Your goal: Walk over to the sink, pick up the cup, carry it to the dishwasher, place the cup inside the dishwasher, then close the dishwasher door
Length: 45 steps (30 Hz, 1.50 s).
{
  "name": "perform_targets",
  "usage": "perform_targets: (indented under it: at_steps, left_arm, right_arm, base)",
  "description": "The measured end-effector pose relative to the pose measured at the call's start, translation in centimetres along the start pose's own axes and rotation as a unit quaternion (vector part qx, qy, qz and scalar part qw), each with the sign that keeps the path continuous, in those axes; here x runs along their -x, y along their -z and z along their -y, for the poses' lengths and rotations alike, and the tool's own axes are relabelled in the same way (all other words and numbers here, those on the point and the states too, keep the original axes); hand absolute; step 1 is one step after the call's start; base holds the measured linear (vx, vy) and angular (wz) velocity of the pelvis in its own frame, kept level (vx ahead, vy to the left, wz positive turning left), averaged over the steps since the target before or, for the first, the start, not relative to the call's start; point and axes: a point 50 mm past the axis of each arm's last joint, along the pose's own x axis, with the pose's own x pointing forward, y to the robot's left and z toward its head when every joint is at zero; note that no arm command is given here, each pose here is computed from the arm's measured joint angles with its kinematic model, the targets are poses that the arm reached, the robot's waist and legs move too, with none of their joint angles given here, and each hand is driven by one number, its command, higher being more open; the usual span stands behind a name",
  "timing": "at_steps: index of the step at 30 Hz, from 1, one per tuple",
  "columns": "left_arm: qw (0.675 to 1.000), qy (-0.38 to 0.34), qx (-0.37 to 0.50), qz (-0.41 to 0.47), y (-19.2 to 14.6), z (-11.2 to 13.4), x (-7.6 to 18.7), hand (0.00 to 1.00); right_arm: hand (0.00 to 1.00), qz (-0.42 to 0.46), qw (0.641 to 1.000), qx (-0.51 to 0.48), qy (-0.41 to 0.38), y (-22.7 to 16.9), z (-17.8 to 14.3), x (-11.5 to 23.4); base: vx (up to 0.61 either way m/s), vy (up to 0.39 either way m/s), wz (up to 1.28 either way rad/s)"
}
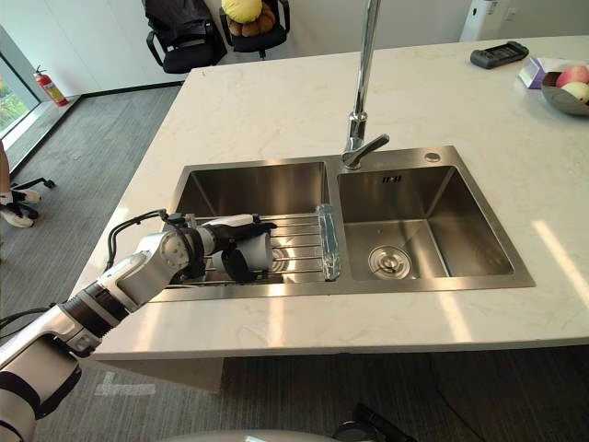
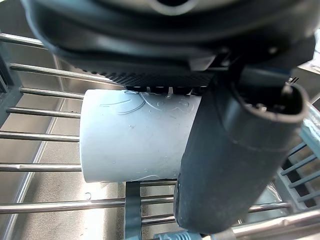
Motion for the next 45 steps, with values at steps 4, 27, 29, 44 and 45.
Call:
perform_targets:
  at_steps: [4, 27, 29, 44, 45]
  left_arm:
    - [1.0, -0.003, -0.012, 0.001, 0.1, 0.0, 0.0, 0.0]
    - [0.969, -0.195, -0.11, 0.103, 0.1, 3.1, 0.4, 0.0]
    - [0.966, -0.226, -0.064, 0.107, 0.6, 3.7, 0.6, 0.0]
    - [0.681, -0.574, 0.399, 0.219, 3.3, -1.7, 10.8, 0.0]
    - [0.646, -0.578, 0.436, 0.243, 3.2, -1.9, 11.3, 0.0]
  right_arm:
    - [1.0, 0.001, 1.0, 0.009, -0.003, -0.1, -0.2, 0.0]
    - [1.0, 0.005, 0.999, 0.037, -0.013, -0.2, -0.6, -0.1]
    - [1.0, 0.005, 0.999, 0.036, -0.015, -0.2, -0.5, -0.1]
    - [1.0, -0.004, 0.996, -0.089, 0.004, 2.6, 1.0, 0.3]
    - [1.0, -0.005, 0.996, -0.094, 0.004, 2.9, 0.9, 0.3]
  base:
    - [0.0, 0.0, 0.0]
    - [0.0, 0.0, 0.01]
    - [0.0, -0.002, 0.06]
    - [-0.04, -0.016, 0.14]
    - [-0.02, -0.007, 0.07]
